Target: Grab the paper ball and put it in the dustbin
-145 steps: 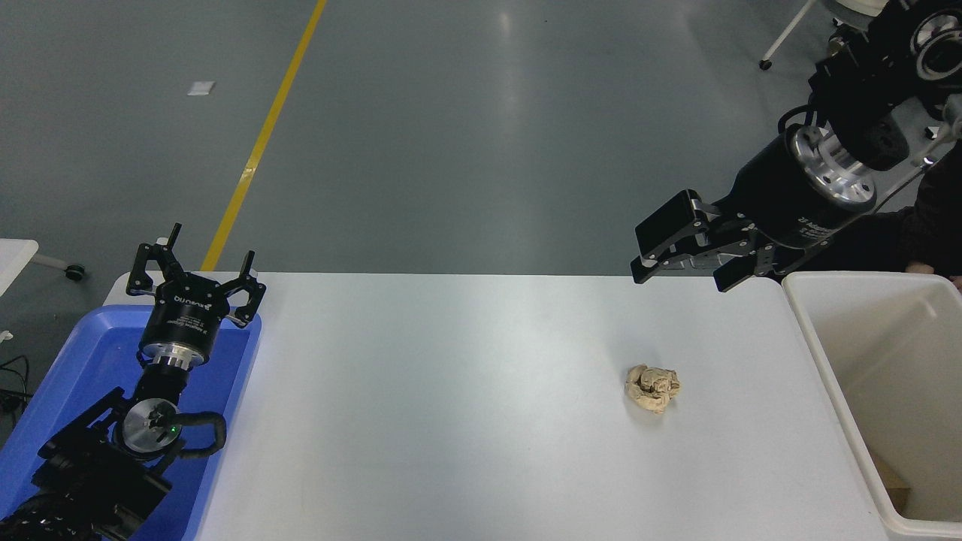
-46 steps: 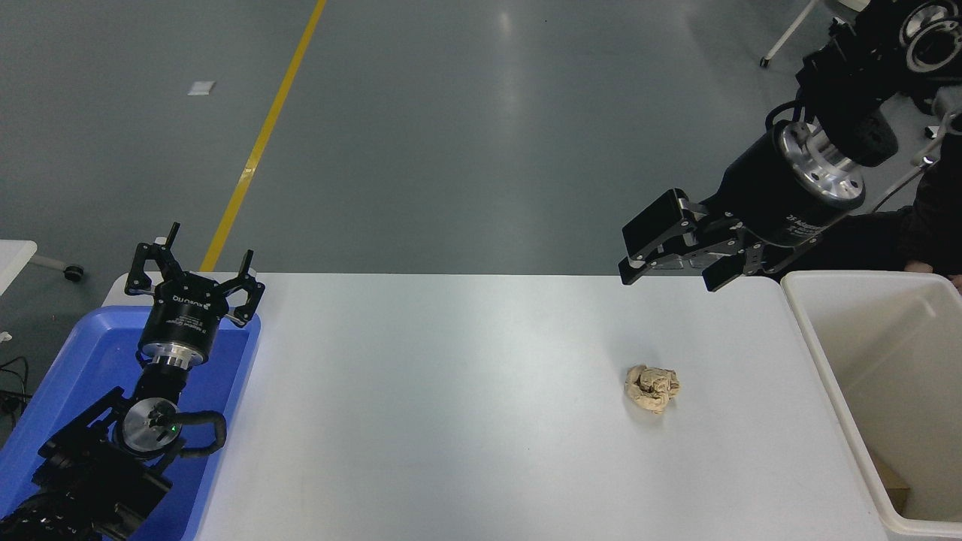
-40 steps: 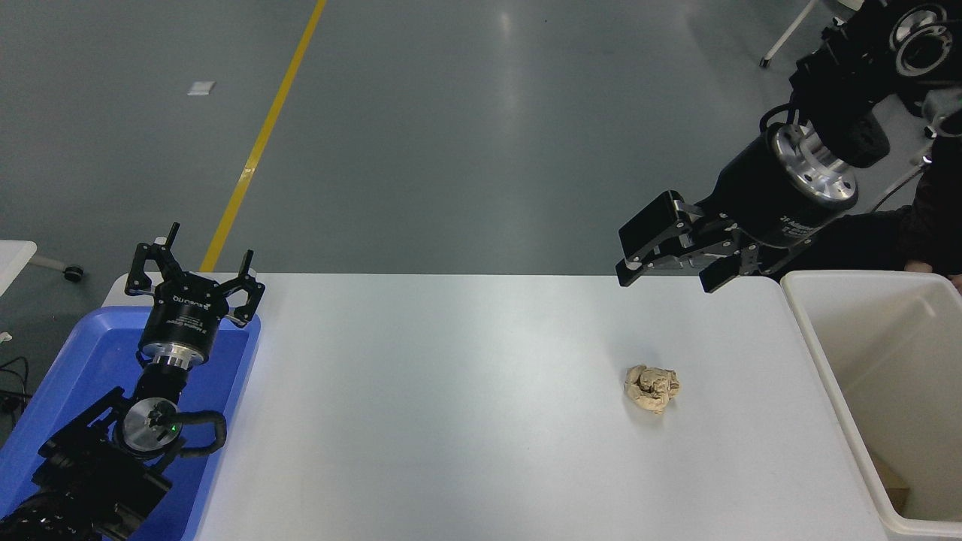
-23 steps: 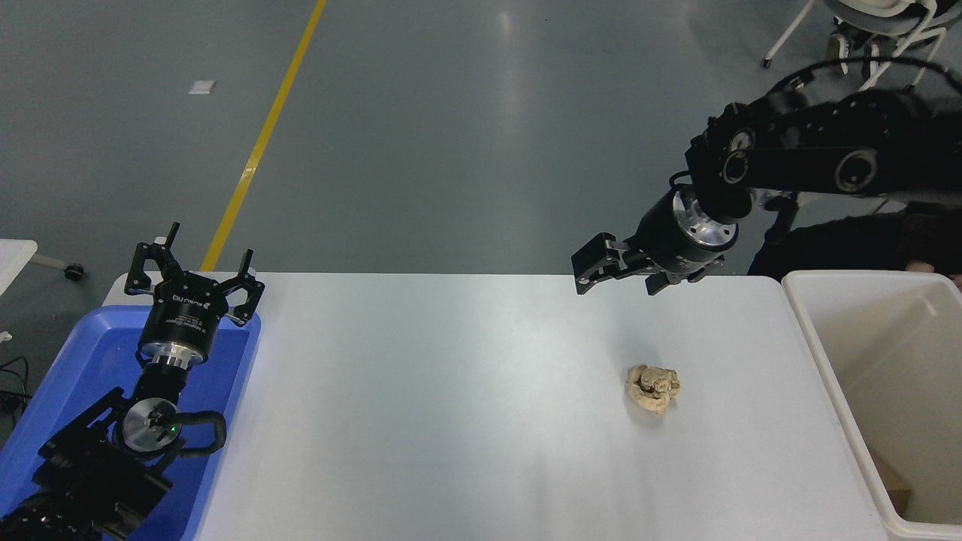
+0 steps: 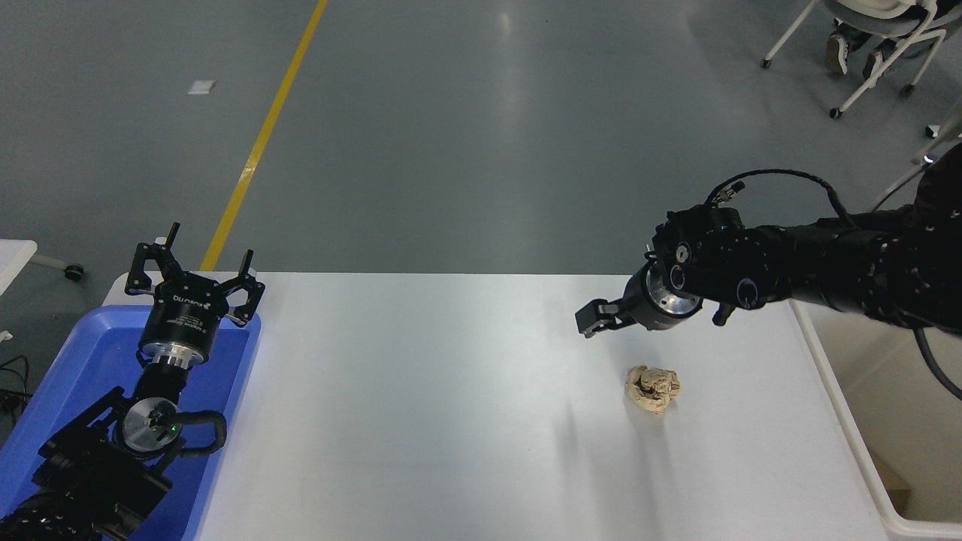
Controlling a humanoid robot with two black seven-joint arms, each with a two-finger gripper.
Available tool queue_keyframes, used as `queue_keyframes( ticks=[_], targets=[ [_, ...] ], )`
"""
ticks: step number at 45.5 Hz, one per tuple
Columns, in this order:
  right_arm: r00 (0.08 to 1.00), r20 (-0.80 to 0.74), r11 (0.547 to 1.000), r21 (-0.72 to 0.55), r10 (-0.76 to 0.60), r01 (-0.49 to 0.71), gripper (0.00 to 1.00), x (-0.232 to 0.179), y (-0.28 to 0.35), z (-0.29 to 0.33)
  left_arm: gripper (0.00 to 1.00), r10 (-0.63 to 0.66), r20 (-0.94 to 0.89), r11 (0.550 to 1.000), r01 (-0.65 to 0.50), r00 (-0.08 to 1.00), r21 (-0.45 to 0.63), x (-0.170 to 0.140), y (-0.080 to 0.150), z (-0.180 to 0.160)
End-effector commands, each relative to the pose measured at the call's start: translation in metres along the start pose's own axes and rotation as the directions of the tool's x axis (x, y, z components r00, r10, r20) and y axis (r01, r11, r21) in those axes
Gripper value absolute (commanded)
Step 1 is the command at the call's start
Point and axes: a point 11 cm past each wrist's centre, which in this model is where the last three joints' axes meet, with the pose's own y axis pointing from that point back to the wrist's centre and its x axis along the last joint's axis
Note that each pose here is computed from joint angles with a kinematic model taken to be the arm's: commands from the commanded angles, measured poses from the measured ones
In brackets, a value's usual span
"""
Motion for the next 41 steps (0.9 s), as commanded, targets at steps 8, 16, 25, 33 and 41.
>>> queue_keyframes(
  ticks=[8, 16, 25, 33, 41],
  targets=[
    [0.999, -0.002, 0.997, -0.048, -0.053, 0.053, 1.0, -0.036, -0.028, 0.024, 1.0, 0.0, 0.0, 1.0, 0.0, 1.0, 0.001, 0.0, 0.0, 0.0],
    [0.998, 0.018, 0.997, -0.045, -0.055, 0.056, 1.0, -0.047, -0.037, 0.026, 1.0, 0.0, 0.0, 1.0, 0.0, 1.0, 0.0, 0.0, 0.0, 0.0],
    [0.999, 0.053, 1.0, -0.022, -0.009, 0.01, 0.99, -0.043, -0.04, 0.023, 1.0, -0.001, -0.001, 1.0, 0.001, 1.0, 0.0, 0.0, 0.0, 0.0],
    [0.998, 0.061, 1.0, -0.022, 0.005, -0.004, 0.72, -0.046, -0.044, 0.025, 1.0, 0.0, 0.0, 1.0, 0.0, 1.0, 0.0, 0.0, 0.0, 0.0],
    [0.998, 0.061, 1.0, -0.027, 0.004, -0.002, 0.35, -0.051, -0.048, 0.026, 1.0, 0.0, 0.0, 1.0, 0.0, 1.0, 0.001, 0.0, 0.0, 0.0]
  ],
)
